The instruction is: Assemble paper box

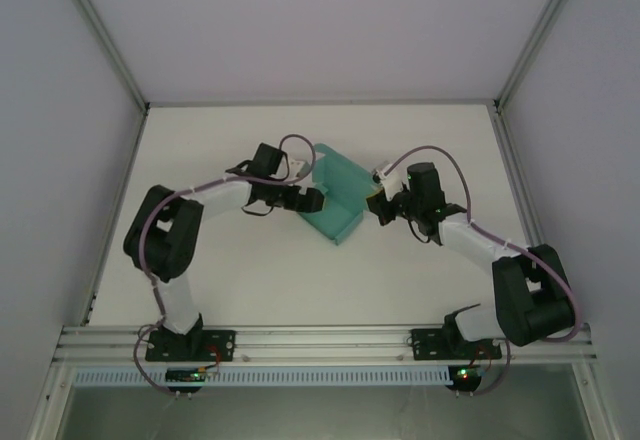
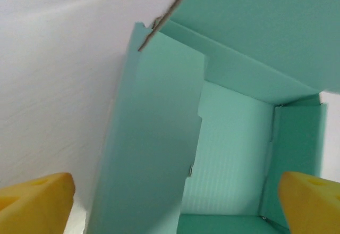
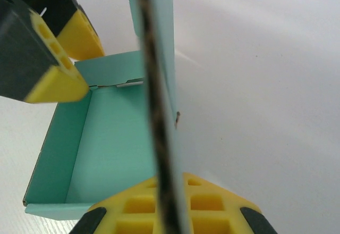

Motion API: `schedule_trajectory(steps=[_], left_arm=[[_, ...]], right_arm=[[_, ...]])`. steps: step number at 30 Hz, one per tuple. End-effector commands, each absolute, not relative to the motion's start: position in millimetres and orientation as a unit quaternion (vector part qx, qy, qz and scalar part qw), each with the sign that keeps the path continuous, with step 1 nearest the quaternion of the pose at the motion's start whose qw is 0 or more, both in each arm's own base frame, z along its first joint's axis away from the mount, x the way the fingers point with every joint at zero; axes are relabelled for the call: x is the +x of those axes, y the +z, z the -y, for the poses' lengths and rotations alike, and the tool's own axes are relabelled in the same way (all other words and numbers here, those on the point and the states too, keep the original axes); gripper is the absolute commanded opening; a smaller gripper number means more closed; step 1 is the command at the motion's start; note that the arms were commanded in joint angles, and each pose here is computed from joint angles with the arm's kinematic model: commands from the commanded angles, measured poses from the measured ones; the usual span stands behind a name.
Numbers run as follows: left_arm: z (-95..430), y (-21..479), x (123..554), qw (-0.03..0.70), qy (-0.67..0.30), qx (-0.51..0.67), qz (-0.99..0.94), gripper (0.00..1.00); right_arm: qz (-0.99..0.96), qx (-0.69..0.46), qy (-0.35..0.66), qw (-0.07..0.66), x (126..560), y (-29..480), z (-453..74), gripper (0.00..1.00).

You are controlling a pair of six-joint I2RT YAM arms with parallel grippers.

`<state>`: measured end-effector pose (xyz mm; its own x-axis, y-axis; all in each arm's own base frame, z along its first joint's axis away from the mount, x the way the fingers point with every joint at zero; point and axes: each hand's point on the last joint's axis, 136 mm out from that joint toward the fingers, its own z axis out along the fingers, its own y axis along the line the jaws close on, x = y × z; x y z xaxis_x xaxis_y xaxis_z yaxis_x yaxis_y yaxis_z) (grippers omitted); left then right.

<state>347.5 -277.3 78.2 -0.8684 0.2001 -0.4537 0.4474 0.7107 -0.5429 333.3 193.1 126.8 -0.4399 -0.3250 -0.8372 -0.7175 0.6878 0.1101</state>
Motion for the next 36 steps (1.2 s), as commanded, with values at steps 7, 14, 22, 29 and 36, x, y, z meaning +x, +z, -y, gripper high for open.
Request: schedule_trajectory(steps=[7, 14, 22, 29, 36], left_arm=[[248.0, 88.4, 362.8, 0.205, -0.355, 0.145, -0.901, 0.87], [260.5, 80.8, 362.3, 0.189, -0.385, 0.164, -0.888, 0.57], [265.4, 57.8, 360.3, 0.164, -0.373, 0.162, -0.899, 0.35], [266.8, 37.5, 367.0, 0.184, -0.270, 0.175, -0.929, 0.16], [265.6, 19.7, 370.7, 0.203, -0.164, 0.188, -0.947, 0.19]], right_arm=[[-0.766, -0.384, 0.239, 0.458, 335.1, 150.9, -204.4, 0.00], [-0.766, -0.390, 0.241, 0.451, 338.6, 152.6, -207.9, 0.00], [-0.761, -0.396, 0.246, 0.452, 339.9, 155.2, -211.7, 0.00], [-0.765, -0.400, 0.249, 0.438, 338.0, 150.0, -215.2, 0.00], [-0.768, -0.402, 0.247, 0.433, 335.3, 146.9, -217.4, 0.00]])
